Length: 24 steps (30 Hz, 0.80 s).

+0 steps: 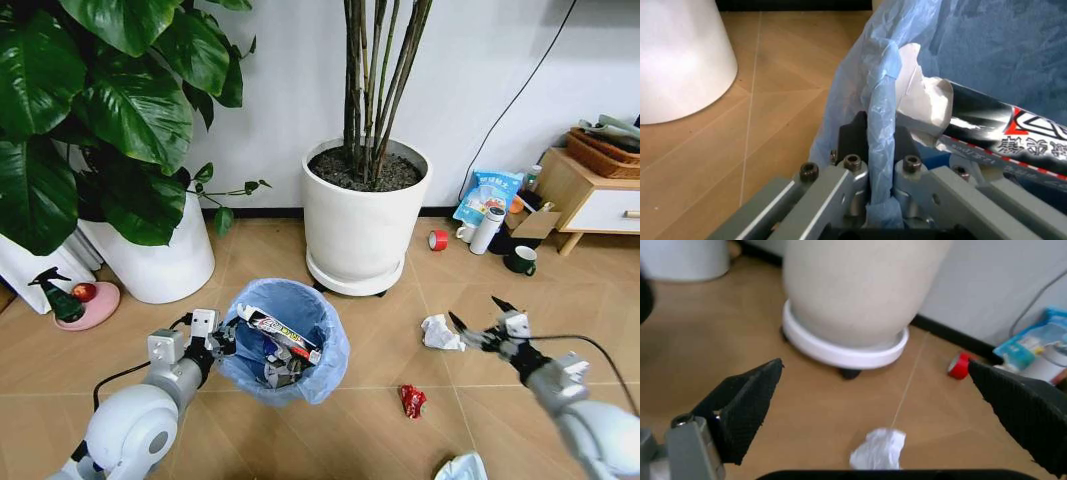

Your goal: Pick up the trash bin and place the garbage on the floor into it.

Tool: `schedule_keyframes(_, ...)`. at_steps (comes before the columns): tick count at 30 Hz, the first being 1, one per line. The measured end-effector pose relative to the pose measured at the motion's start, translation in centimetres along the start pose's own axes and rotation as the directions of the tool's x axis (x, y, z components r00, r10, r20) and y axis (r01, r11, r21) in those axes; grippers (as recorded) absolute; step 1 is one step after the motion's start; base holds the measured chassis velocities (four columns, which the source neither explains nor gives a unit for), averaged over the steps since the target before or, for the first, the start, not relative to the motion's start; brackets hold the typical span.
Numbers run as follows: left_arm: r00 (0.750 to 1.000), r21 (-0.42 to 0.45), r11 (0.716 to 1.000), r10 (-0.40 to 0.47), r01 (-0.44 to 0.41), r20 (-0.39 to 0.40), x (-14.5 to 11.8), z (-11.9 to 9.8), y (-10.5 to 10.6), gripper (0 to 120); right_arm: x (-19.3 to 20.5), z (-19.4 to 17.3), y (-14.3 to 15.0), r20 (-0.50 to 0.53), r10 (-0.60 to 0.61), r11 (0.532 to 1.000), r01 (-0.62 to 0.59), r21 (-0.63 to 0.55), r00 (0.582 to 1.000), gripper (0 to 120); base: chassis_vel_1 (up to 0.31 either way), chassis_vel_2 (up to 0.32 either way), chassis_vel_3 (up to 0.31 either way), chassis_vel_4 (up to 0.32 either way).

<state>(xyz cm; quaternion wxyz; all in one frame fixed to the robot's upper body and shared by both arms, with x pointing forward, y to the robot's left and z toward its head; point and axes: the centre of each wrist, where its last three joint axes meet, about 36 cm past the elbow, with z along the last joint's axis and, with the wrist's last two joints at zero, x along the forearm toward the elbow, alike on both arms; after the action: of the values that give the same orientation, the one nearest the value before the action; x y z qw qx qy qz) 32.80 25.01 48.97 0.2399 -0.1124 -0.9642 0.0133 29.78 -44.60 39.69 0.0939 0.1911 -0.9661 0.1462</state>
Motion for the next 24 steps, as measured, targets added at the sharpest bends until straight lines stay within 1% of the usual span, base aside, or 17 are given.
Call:
schedule_keyframes(2,1.000,0.002,1.000,0.002,-0.002,0.000,0.0,0.0,-0.1,0,0.6,0.6,-0.4,-0.006,-0.018,1.000,0.018,0.011,1.000,100,0.000,0.000,0.000,0.000)
schedule_keyframes(4,1.000,0.004,1.000,0.010,-0.010,0.000,-0.1,0.1,-0.2,0,2.3,2.1,-1.0,-0.039,-0.067,0.997,0.068,0.038,0.997,100,0.000,0.000,0.000,0.000)
schedule_keyframes(5,1.000,0.004,1.000,0.010,-0.010,0.000,-0.1,0.1,-0.2,0,2.3,2.1,-1.0,-0.039,-0.067,0.997,0.068,0.038,0.997,100,0.000,0.000,0.000,0.000)
schedule_keyframes(8,1.000,0.006,1.000,0.021,-0.021,-0.002,-0.5,0.6,-0.4,0,6.5,6.3,-1.2,-0.167,-0.144,0.986,0.156,0.065,0.976,100,0.000,0.000,0.000,0.000)
schedule_keyframes(9,1.000,0.006,1.000,0.021,-0.021,-0.002,-0.5,0.6,-0.4,0,6.5,6.3,-1.2,-0.167,-0.144,0.986,0.156,0.065,0.976,100,0.000,0.000,0.000,0.000)
schedule_keyframes(10,1.000,0.007,1.000,0.025,-0.025,-0.003,-0.6,0.7,-0.5,0,7.9,7.9,-1.0,-0.217,-0.164,0.981,0.182,0.069,0.962,100,0.000,0.000,0.000,0.000)
schedule_keyframes(11,1.000,0.009,1.000,0.029,-0.029,-0.005,-0.8,0.9,-0.5,0,9.4,9.7,-0.2,-0.267,-0.177,0.979,0.197,0.048,0.947,100,0.000,0.000,0.000,0.000)
schedule_keyframes(12,1.000,0.010,1.000,0.030,-0.030,-0.006,-0.9,1.1,-0.5,0,9.9,10.6,0.4,-0.283,-0.184,0.979,0.201,0.032,0.941,100,0.000,0.000,0.000,0.000)
schedule_keyframes(13,1.000,0.010,1.000,0.030,-0.030,-0.006,-0.9,1.1,-0.5,0,9.9,10.6,0.4,-0.283,-0.184,0.979,0.201,0.032,0.941,100,0.000,0.000,0.000,0.000)
schedule_keyframes(16,0.999,0.012,0.999,0.032,-0.032,-0.008,-1.2,1.3,-0.6,0,10.5,13.1,2.0,-0.322,-0.200,0.977,0.212,0.003,0.925,100,0.000,0.000,0.000,0.000)
schedule_keyframes(17,0.999,0.012,0.999,0.032,-0.032,-0.008,-1.2,1.3,-0.6,0,10.5,13.1,2.0,-0.322,-0.200,0.977,0.212,0.003,0.925,100,0.000,0.000,0.000,0.000)
schedule_keyframes(20,0.999,0.007,0.999,0.036,-0.036,-0.011,-1.1,1.4,-0.6,0,10.6,15.0,3.1,-0.353,-0.218,0.974,0.226,-0.019,0.910,100,0.000,0.000,0.000,0.000)
schedule_keyframes(22,0.999,0.006,0.999,0.036,-0.036,-0.012,-1.1,1.4,-0.6,0,10.6,15.5,3.5,-0.357,-0.222,0.973,0.227,-0.027,0.907,100,0.000,0.000,0.000,0.000)
schedule_keyframes(24,0.999,0.005,0.999,0.038,-0.038,-0.014,-1.1,1.4,-0.6,0,10.4,16.5,4.5,-0.356,-0.228,0.973,0.227,-0.044,0.906,100,0.000,0.000,0.000,0.000)
